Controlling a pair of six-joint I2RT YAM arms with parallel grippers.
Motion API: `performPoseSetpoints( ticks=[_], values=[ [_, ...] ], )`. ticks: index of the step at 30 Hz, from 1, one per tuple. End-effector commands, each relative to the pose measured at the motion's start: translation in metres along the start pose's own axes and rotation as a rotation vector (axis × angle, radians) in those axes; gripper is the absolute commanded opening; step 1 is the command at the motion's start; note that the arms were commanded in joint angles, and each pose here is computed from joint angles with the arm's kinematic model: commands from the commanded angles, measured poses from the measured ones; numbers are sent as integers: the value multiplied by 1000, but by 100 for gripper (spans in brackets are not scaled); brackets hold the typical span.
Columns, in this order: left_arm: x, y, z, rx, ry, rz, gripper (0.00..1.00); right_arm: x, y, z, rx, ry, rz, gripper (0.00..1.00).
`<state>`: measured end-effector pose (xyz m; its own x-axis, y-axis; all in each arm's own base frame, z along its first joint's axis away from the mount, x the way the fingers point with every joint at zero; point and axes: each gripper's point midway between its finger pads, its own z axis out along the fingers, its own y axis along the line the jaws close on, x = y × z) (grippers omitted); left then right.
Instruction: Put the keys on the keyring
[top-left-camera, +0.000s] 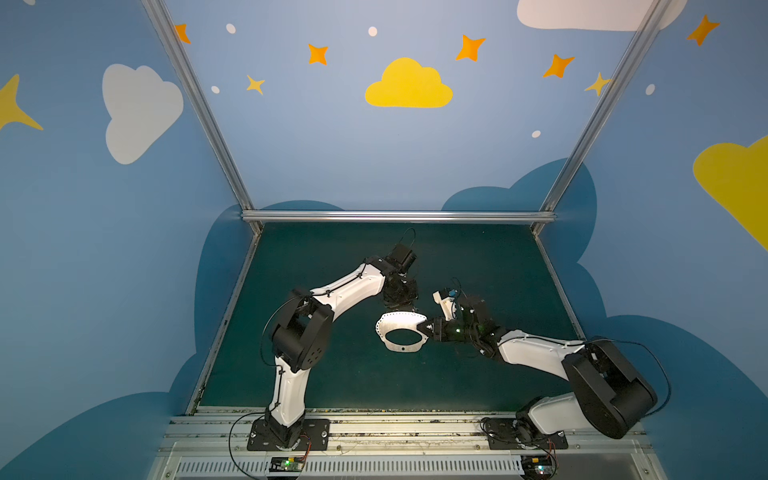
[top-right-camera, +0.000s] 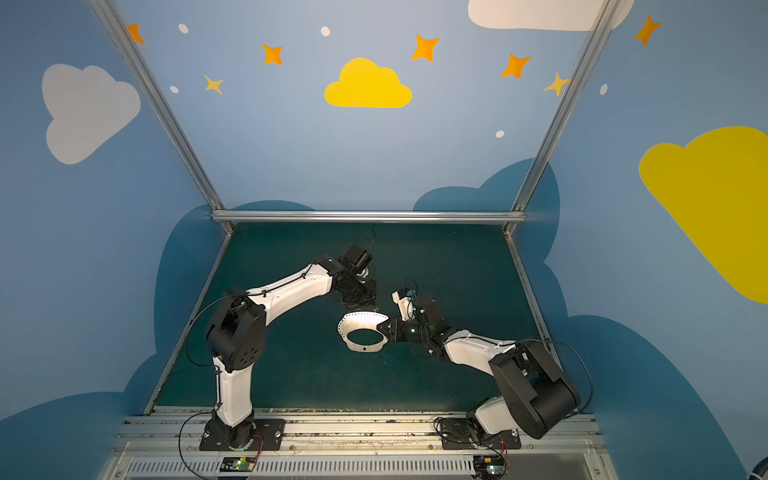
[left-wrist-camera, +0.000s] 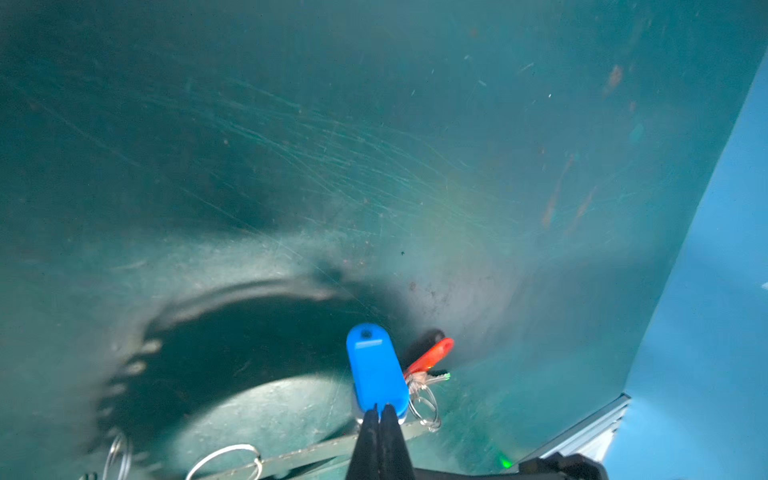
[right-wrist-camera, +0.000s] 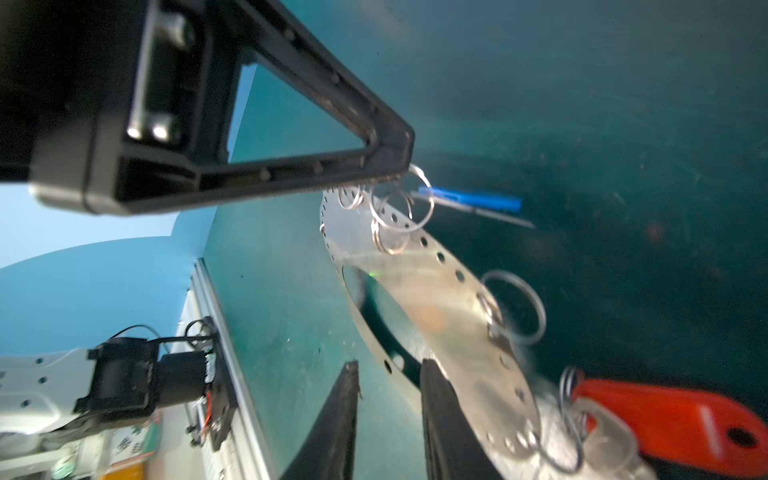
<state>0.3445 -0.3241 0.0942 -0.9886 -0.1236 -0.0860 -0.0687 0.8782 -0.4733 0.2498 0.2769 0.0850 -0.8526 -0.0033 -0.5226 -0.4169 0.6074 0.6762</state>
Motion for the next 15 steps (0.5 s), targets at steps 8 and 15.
performPoseSetpoints(
  ticks=[8, 15],
  values=[
    [2, -8, -14, 49, -15, -28, 4, -38, -1, 5, 133, -146, -48, 33],
    [1, -12, -19, 66, -25, -26, 4, -40, -1, 14, 194, -116, -80, 33]
  ],
)
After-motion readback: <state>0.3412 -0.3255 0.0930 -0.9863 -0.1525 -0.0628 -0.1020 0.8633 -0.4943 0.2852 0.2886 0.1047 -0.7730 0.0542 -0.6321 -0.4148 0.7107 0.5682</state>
